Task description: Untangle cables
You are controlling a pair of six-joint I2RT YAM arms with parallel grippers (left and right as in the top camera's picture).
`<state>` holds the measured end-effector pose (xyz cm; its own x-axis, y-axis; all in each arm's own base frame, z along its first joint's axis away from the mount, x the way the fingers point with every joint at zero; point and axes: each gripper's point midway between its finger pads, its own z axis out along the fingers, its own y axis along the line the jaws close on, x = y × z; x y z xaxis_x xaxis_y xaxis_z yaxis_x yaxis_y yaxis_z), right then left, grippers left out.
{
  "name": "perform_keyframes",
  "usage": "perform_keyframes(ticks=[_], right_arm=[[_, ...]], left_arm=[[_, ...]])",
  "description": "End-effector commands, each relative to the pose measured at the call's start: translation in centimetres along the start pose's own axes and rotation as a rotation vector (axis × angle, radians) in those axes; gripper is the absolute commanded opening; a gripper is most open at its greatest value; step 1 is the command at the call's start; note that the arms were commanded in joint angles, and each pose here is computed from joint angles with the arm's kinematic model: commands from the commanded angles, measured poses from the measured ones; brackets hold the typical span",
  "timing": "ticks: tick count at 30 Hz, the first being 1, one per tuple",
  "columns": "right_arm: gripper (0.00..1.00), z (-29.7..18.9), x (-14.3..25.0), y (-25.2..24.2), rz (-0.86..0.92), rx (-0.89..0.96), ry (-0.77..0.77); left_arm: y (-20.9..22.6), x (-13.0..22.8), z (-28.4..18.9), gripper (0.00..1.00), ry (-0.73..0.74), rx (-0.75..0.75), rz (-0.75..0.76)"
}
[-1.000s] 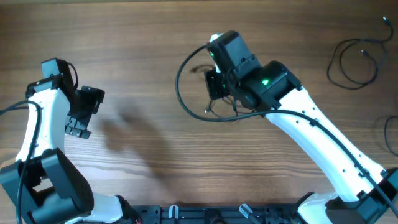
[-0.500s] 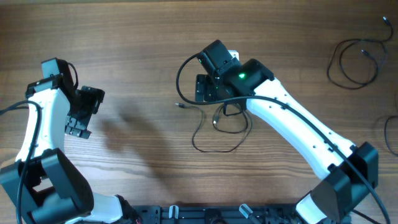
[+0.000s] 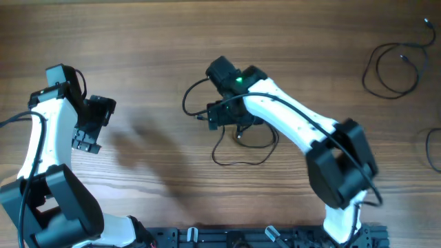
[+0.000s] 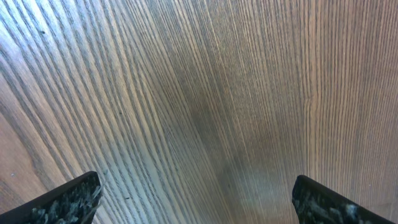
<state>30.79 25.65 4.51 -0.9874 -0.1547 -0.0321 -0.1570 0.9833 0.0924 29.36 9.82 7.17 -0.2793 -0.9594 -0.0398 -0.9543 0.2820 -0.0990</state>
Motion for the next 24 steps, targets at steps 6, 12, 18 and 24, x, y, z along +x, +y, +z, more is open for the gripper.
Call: perform_keyframes(ticks=[6,12,18,24], right_arm=[[1.00,4.7,4.0,1.9,0.039,-0.067,0.234],[1.00,6.1,3.9,1.8,0.023,0.119,0.118],[0.57,7.8,4.8,0.7,0.060,0.144,0.190],[0.04,7.3,2.6,-0.7,0.011,0.116,0.172]], left_arm=[[-0.1,-0.2,-0.3,1.00,-0.008,0.010,-0.018],[-0.1,-0.2,-0.3,1.00,-0.008,0.010,-0.018],[-0.1,-0.3,-0.3,1.00,-0.008,0.010,-0.018],[-0.1,-0.3,-0.3,1.00,-0.008,0.010,-0.018]])
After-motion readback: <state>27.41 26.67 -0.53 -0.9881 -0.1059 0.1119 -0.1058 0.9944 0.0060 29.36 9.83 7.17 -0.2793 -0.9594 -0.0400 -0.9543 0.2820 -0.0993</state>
